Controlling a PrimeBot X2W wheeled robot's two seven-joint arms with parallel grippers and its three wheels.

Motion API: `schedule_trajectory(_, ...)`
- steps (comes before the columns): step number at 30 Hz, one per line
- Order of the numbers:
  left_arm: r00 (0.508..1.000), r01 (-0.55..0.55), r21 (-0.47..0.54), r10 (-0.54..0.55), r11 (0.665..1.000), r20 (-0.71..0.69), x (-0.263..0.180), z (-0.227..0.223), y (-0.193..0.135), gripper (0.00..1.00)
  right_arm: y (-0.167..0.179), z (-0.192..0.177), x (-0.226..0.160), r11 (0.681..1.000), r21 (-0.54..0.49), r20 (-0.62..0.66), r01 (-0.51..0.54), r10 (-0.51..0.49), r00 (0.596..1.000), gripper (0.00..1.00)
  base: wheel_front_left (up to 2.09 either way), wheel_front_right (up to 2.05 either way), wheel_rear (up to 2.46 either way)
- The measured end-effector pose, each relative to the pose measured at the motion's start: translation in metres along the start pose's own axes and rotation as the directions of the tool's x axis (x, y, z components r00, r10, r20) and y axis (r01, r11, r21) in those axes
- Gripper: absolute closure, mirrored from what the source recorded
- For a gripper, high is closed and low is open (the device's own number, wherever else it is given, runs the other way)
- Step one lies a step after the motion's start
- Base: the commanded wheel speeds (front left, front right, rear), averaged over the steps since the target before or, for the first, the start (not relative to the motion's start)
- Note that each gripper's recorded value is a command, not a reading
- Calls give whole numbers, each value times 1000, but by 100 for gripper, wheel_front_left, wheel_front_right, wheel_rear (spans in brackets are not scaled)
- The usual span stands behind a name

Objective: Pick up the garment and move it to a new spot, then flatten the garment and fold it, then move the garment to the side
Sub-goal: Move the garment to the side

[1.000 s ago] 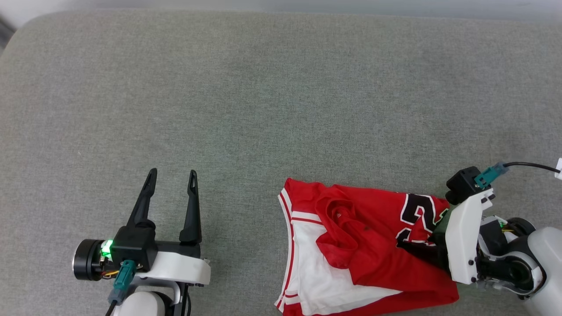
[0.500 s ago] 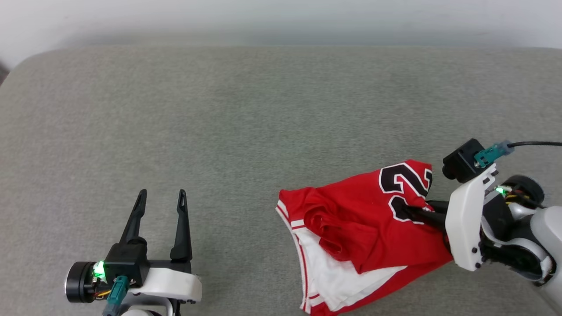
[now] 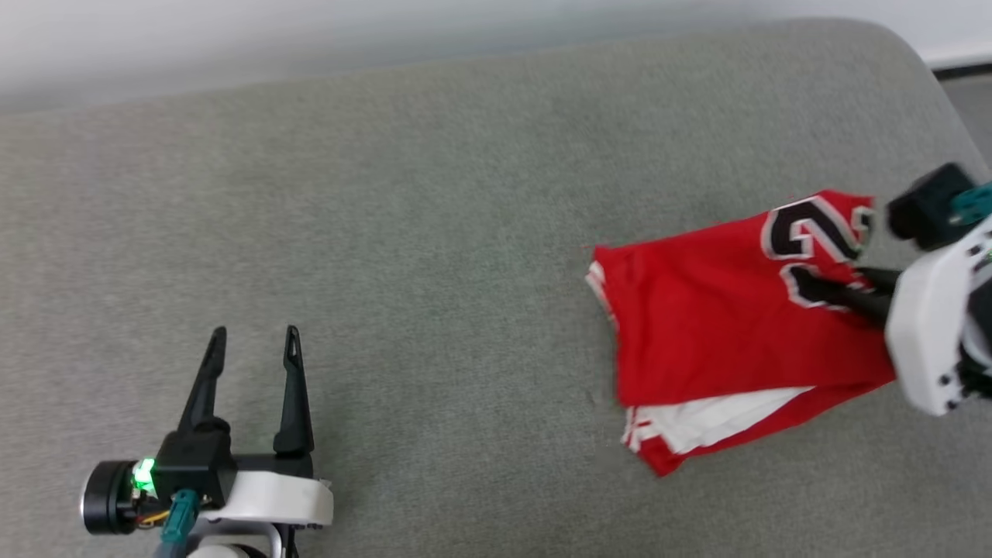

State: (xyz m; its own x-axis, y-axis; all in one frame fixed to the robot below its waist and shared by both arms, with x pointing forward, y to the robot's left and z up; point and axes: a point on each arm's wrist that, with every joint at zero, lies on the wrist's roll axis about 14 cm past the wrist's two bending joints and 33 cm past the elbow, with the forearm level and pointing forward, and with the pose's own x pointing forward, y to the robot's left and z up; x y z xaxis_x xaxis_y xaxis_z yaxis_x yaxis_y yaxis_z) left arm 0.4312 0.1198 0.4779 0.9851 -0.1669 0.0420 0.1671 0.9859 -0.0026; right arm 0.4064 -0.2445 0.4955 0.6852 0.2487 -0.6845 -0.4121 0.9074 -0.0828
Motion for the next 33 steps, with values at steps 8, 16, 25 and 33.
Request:
schedule_trajectory(8, 997, 72, 3, -72, 997, -2, 38, -20, -14, 0, -108, -29, -11, 957, 32, -103, 289, -285, 953, 100, 0, 0, 0)
schedule_trajectory(16, 997, 77, -1, -77, 997, -26, 65, -52, -9, 0, -183, -59, -6, 870, 33, -226, 493, -474, 851, 100, 0, 0, 0)
schedule_trajectory(25, 997, 67, 1, -67, 998, -42, 74, -71, -1, 0, -220, -80, 10, 794, 37, -276, 607, -576, 770, 100, 0, 0, 0)
schedule_trajectory(33, 999, 44, -6, -44, 999, -18, 68, -53, -1, 0, -223, -71, 0, 758, 22, -209, 652, -635, 744, 0, 0, 0, 0)
